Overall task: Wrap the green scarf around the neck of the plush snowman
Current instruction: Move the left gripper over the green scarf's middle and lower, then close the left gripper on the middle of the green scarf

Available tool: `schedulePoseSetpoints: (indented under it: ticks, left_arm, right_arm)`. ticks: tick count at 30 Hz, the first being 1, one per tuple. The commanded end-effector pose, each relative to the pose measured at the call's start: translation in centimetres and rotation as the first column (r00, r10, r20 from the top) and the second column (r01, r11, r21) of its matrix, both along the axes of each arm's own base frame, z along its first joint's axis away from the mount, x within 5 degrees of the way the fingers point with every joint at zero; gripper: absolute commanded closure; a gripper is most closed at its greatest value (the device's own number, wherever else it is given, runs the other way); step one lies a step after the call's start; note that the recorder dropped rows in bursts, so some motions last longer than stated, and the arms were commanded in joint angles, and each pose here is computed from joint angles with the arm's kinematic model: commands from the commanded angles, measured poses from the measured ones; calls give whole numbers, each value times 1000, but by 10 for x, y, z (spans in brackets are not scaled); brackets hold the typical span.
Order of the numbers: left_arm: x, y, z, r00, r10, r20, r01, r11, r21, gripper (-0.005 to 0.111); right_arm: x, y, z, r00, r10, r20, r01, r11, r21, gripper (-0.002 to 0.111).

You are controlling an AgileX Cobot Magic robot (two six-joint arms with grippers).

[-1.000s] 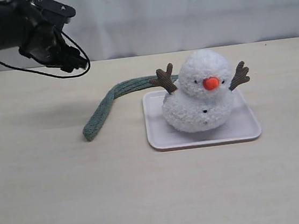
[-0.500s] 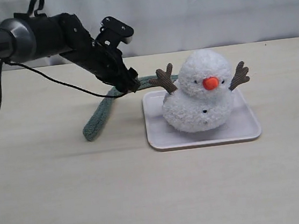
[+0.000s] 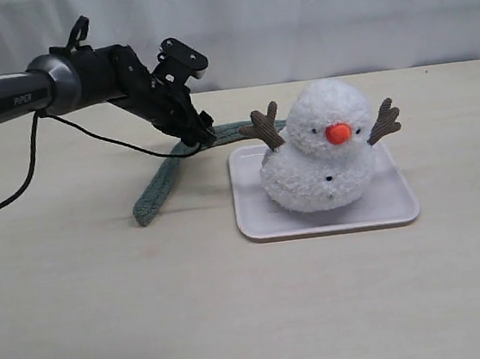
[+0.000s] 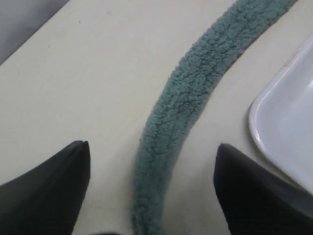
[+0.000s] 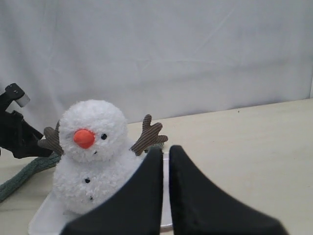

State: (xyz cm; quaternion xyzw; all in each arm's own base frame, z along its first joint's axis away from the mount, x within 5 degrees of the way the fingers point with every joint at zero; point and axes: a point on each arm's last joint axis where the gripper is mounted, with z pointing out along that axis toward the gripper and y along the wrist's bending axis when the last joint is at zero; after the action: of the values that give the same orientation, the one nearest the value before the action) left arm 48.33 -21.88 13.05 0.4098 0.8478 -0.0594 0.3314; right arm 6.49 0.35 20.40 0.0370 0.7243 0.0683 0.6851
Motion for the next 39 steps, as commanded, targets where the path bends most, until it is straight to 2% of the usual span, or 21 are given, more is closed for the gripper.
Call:
schedulePoseSetpoints:
  ticks: [1,7,12,13,16,17,20,23,24,26,27,29,34,35,39]
  left_arm:
    - [5,-3,-17,1000,-12,-28,13,1000,25,40]
    - [4,2,-28,997,-5,-81,8,999,41,40]
    - [5,2,-28,997,16,-78,-14,1000,22,40]
    - [5,2,-28,997,16,-78,-14,1000,22,42]
    - [7,2,-27,998,22,-54,-22,1000,15,60]
    - [8,1,-26,999,30,-37,-29,1000,5,61]
    - [10,-1,-28,997,68,-33,-70,996,-58,61]
    - [9,0,-45,997,51,-57,-52,999,-16,60]
    - [8,2,-52,998,33,-59,-31,999,23,55]
    - [8,3,-56,998,23,-65,-20,999,43,51]
    - [8,3,-57,998,21,-65,-18,999,47,53]
    - [8,3,-56,998,17,-57,-14,998,54,61]
    - [6,6,-59,997,-11,-78,20,994,106,103]
    - [5,7,-59,996,-19,-85,30,992,121,107]
    - [2,8,-51,993,-32,-115,48,988,144,107]
  right_arm:
    - [0,1,-2,1000,7,-22,-7,1000,-12,104]
    - [0,1,-3,999,10,-32,-10,1000,-17,104]
    - [0,1,-3,999,10,-32,-11,1000,-23,104]
    - [0,1,-3,999,10,-32,-11,1000,-23,104]
    - [0,1,-3,999,10,-32,-11,1000,-23,104]
    - [0,1,-3,999,10,-32,-11,1000,-23,104]
    - [0,1,-3,999,10,-32,-11,1000,-23,104]
    - [0,1,-3,999,10,-32,-11,1000,-23,104]
    - [0,1,-3,999,10,-32,-11,1000,-23,104]
    - [0,1,-3,999,10,-32,-11,1000,-23,104]
    - [0,1,-3,999,10,-32,-11,1000,-23,104]
    - [0,1,-3,999,10,-32,-11,1000,-23,104]
    - [0,1,-3,999,10,-32,-11,1000,-23,104]
    - [0,1,-3,999,10,-30,-10,1000,-22,104]
    - [0,1,-3,999,10,-30,-10,1000,-22,104]
